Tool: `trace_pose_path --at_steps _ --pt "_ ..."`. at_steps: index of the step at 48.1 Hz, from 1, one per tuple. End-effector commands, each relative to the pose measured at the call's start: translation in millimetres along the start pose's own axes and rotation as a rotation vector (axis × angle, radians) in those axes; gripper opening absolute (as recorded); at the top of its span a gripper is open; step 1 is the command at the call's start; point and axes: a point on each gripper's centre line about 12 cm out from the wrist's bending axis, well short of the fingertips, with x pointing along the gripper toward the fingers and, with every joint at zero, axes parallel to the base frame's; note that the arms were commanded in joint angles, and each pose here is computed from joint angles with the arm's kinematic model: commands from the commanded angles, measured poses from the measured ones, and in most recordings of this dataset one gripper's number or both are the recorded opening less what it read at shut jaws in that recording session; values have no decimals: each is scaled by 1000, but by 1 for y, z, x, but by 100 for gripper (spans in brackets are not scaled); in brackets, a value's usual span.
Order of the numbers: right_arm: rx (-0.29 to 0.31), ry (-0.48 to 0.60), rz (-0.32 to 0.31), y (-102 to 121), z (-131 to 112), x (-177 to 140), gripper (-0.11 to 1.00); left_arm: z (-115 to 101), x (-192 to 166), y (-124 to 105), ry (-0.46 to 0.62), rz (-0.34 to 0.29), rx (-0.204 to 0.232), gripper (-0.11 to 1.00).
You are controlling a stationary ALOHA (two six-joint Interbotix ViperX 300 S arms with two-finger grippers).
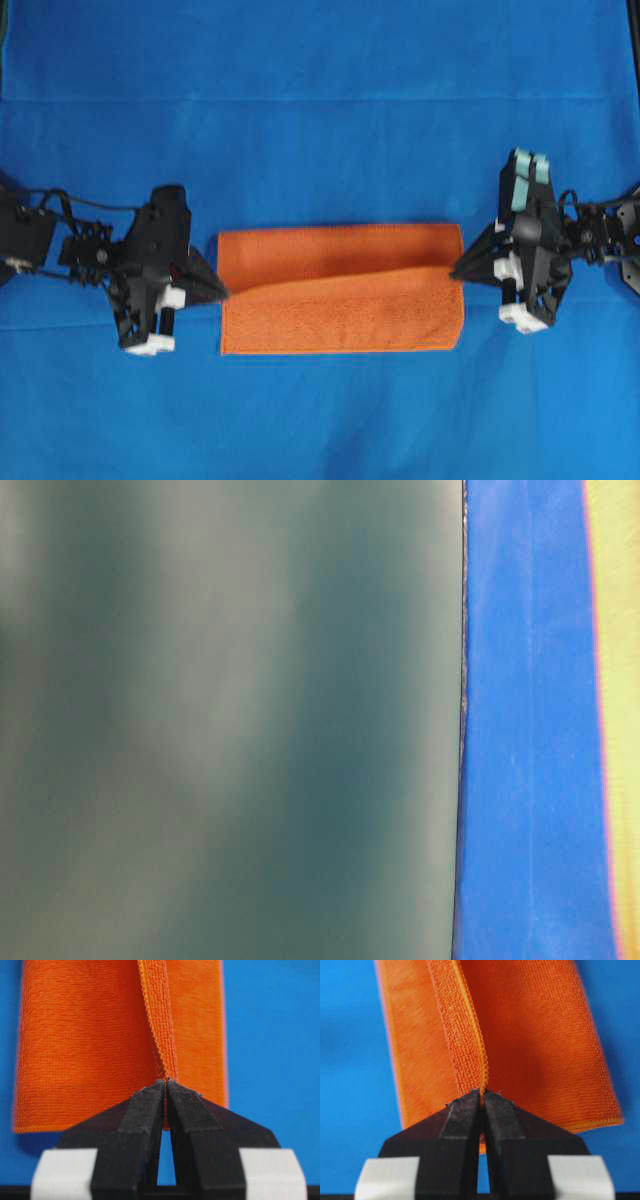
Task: Fold the orange towel.
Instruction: 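Pull the top corners toward the bottom edge, folding the towel in half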
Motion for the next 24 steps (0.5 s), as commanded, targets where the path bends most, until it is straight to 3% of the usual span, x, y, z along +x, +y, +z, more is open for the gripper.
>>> trace_pose_path --at_steps 1,12,24 --pt "-8 5 24 10 1 2 0 3 6 -15 0 -32 12 1" --pt "-6 67 54 27 -12 14 0 -8 23 -31 54 -58 44 1" --pt "4 117 53 35 -21 29 0 -15 31 -30 85 -49 48 1"
